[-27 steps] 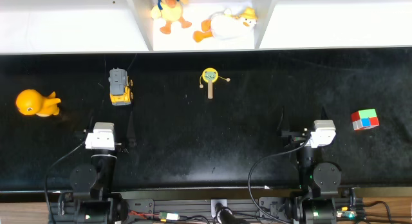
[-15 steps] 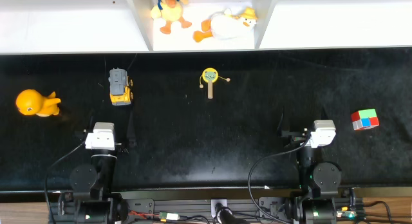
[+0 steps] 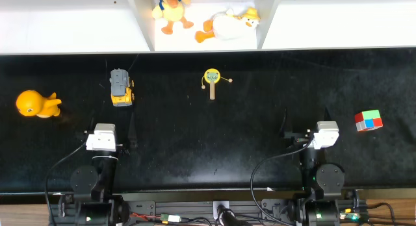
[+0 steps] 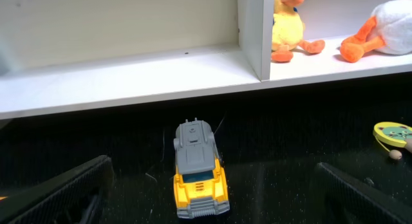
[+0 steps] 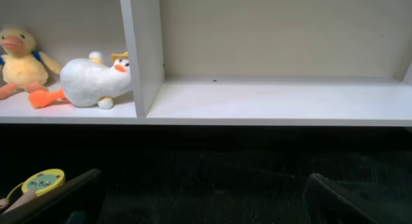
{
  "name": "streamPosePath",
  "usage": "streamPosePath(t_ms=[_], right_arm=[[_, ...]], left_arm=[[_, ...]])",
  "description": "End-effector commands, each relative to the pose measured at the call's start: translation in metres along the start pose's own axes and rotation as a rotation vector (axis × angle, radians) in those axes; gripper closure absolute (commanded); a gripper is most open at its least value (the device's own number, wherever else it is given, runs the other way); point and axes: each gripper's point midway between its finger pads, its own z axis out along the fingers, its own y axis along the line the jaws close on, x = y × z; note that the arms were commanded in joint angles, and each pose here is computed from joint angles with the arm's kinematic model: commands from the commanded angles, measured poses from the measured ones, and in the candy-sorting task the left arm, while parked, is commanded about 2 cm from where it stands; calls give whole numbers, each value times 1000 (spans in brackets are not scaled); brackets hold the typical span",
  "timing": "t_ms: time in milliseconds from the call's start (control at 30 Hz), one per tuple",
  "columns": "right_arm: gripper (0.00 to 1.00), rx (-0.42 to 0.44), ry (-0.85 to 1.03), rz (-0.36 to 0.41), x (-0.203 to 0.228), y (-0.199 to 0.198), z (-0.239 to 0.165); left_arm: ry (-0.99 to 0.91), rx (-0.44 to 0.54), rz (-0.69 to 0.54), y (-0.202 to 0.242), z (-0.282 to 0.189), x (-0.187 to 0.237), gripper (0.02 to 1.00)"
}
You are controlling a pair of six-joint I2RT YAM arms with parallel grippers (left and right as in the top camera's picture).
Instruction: Store Toys
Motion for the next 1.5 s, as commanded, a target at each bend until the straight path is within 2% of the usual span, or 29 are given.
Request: streamPosePath(t_ms=[33, 833, 967, 1200, 1367, 1500], right_arm=[[5, -1, 3, 0, 4, 0, 0], [5, -2, 3, 0, 4, 0, 0], [7, -2, 3, 0, 4, 0, 0], [5, -2, 3, 0, 4, 0, 0], [3, -2, 3, 0, 4, 0, 0], [3, -2, 3, 0, 4, 0, 0]], left_arm=[[-10, 15, 16, -3, -1, -2, 20], [-3, 7, 15, -1, 0, 0, 20], [82, 29, -68, -4, -3, -2, 20], [318, 46, -142, -1, -5, -31, 20], [458, 128, -15, 3, 1, -48, 23], [516, 189, 14, 21, 7, -54, 23]])
